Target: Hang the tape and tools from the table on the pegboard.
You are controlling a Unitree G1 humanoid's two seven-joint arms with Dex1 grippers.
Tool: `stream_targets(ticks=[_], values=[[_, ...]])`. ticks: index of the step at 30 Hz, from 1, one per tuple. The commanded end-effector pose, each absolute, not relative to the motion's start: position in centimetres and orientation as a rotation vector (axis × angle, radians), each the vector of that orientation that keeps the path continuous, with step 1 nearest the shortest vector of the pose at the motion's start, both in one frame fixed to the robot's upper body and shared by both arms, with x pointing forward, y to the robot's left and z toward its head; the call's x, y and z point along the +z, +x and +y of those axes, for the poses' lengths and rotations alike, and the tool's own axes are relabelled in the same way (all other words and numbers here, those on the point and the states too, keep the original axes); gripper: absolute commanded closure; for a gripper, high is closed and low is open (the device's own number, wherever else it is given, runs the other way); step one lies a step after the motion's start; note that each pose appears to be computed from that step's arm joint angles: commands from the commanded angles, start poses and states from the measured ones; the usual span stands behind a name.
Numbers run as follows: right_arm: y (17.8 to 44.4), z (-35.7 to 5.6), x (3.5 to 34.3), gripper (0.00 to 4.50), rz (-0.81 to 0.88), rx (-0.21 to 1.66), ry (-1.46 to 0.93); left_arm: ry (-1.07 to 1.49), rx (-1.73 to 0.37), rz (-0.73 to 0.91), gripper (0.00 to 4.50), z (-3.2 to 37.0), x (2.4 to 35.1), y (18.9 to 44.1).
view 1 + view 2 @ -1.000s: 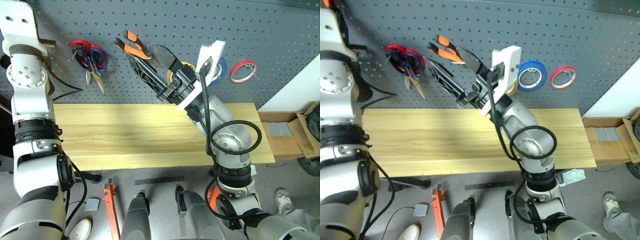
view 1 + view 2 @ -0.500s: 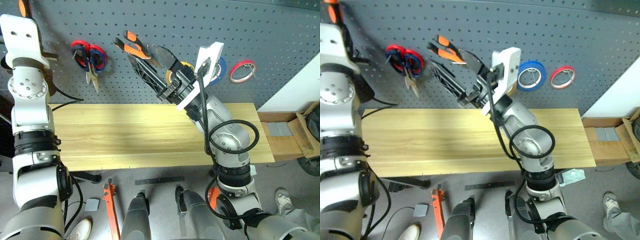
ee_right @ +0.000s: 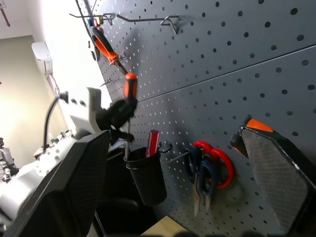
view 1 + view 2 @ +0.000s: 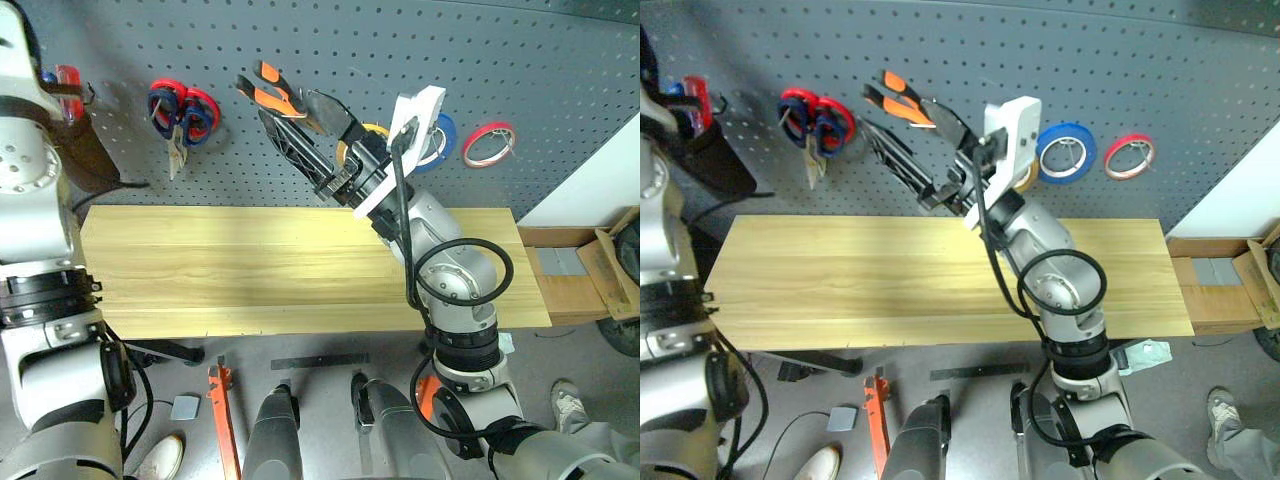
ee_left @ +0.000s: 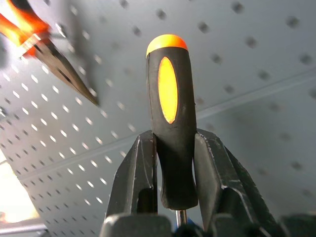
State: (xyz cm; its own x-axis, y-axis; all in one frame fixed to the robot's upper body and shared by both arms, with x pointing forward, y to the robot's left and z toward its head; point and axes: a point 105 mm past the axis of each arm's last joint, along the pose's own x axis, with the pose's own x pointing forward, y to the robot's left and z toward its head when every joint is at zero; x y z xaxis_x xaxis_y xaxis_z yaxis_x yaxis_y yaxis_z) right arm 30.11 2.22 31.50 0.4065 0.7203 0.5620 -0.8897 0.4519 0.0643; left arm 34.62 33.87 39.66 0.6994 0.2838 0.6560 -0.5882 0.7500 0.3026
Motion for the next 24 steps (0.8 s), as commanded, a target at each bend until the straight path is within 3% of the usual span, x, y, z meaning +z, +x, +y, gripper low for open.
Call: stream_targets(ticks=[1,15,24], values=[[29.1,2.2,32.7,0.00,-0.568,1.069,0.387,0.577,0.508,-0.686,3.82,34.2,41.5,33.9],[29.3,1.7,32.5,0.00,-0.553,1.032,0.370,0.571,0.487,-0.640,3.82,36.0,39.8,36.2],[28.9,1.8,32.9,0.00,-0.574,1.055,0.374,0.514,0.578,-0.585,3.82,38.0,37.3,33.5]])
